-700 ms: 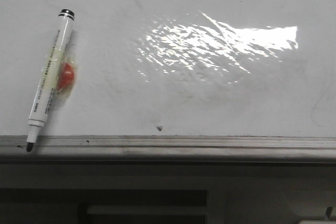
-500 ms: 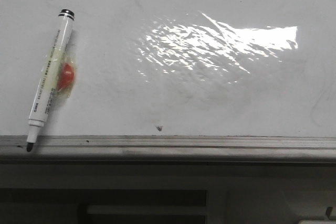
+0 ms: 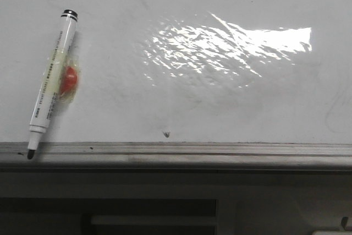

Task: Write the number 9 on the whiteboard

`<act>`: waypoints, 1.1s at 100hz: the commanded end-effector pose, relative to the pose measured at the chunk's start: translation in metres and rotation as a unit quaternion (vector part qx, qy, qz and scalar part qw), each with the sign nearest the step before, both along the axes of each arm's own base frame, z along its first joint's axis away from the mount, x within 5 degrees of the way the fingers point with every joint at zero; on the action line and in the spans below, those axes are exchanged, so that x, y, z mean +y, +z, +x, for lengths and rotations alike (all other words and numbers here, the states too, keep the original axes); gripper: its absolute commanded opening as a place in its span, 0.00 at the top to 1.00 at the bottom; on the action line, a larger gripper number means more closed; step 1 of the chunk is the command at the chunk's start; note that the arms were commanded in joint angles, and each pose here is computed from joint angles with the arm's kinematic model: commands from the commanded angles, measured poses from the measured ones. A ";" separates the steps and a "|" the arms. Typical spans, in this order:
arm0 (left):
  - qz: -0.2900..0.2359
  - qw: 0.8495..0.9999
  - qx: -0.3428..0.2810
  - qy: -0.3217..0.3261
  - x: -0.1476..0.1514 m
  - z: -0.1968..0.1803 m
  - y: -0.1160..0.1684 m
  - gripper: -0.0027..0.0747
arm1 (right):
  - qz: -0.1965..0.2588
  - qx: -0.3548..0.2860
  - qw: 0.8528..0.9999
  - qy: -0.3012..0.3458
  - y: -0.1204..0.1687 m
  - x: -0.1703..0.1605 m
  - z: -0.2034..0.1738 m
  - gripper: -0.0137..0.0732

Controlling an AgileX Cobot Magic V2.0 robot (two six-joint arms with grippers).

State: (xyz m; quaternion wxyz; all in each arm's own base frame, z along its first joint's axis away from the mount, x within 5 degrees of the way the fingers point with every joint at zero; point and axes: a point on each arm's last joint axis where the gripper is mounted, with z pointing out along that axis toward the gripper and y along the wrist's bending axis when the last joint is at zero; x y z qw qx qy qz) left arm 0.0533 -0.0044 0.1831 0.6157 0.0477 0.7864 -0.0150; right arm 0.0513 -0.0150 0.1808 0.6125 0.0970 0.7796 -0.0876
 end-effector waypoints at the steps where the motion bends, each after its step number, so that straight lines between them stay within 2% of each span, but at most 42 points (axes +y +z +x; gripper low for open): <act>1: 0.004 0.999 -0.032 0.001 0.000 0.000 0.000 0.99 | -0.005 0.000 1.000 0.000 -0.008 0.000 0.000 0.91; 28: 0.006 0.999 -0.034 0.001 0.001 0.000 0.000 0.99 | -0.016 -0.008 1.000 0.000 -0.006 -0.001 0.000 0.91; 51: 0.009 0.999 -0.048 0.001 0.001 0.000 0.003 0.99 | -0.037 -0.093 0.995 0.011 0.010 0.001 0.003 0.91; 60: 0.030 0.998 -0.050 0.002 0.002 0.000 0.003 0.99 | -0.040 -0.117 0.992 0.036 0.014 0.004 0.004 0.91; 75: 0.028 0.998 -0.060 0.002 0.001 0.001 0.005 0.99 | -0.036 -0.121 0.988 0.094 0.015 0.010 0.004 0.91; 95: 0.022 0.993 -0.114 -0.001 0.001 0.001 0.015 0.99 | -0.034 -0.140 0.981 0.134 0.018 0.015 0.005 0.91; 110: 0.016 0.982 -0.187 -0.004 0.000 0.001 0.028 0.99 | -0.040 -0.193 0.970 0.141 0.028 0.016 0.004 0.91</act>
